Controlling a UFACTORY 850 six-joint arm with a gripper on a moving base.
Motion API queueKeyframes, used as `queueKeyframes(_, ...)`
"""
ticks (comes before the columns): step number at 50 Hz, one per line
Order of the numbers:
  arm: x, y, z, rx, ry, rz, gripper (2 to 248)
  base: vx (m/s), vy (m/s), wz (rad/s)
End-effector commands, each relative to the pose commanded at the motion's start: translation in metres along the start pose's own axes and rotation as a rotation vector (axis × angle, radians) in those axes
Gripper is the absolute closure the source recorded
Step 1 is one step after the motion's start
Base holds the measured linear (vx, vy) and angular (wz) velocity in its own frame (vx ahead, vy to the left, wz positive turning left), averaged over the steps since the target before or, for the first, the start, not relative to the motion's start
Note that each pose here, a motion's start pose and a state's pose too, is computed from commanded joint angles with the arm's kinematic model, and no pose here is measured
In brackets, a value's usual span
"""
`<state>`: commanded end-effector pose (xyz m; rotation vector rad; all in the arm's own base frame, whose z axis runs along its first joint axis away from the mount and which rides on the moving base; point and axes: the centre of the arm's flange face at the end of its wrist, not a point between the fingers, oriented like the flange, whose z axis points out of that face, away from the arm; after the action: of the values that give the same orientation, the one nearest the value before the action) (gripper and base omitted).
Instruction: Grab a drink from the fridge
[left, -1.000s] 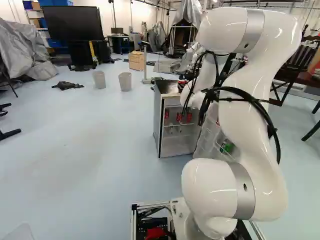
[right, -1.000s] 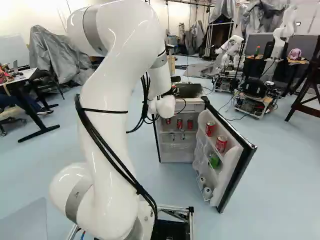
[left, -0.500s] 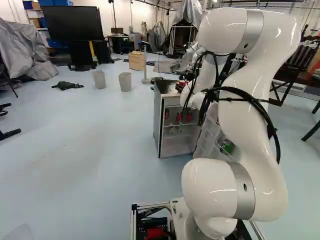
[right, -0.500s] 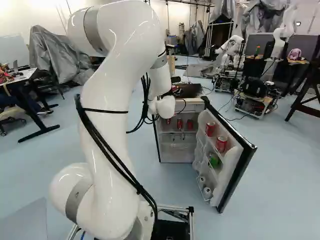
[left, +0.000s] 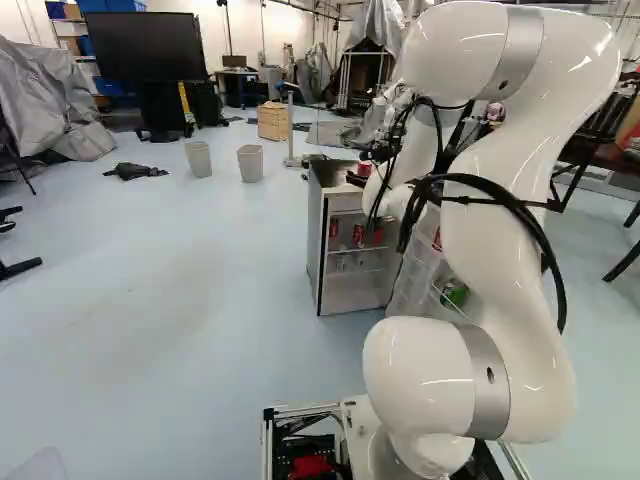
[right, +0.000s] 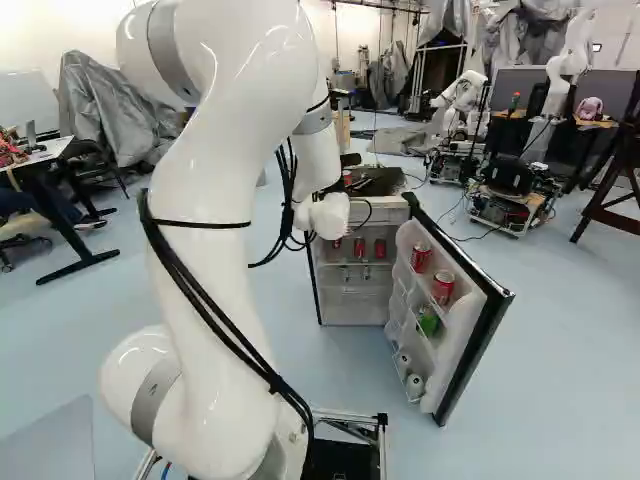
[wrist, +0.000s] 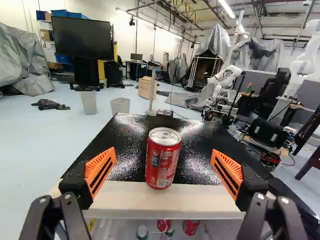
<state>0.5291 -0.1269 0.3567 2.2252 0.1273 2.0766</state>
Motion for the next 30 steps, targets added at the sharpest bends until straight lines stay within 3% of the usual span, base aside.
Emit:
queueKeyframes(16, 0.013, 0.010, -0.033, -0.038, -0.033, 0.002, 3, 0.000, 0.000, 0.000)
queueKeyframes(30, 0.018, 0.028, -0.057, -0.106, -0.118, 0.018, 3, 0.000, 0.000, 0.000)
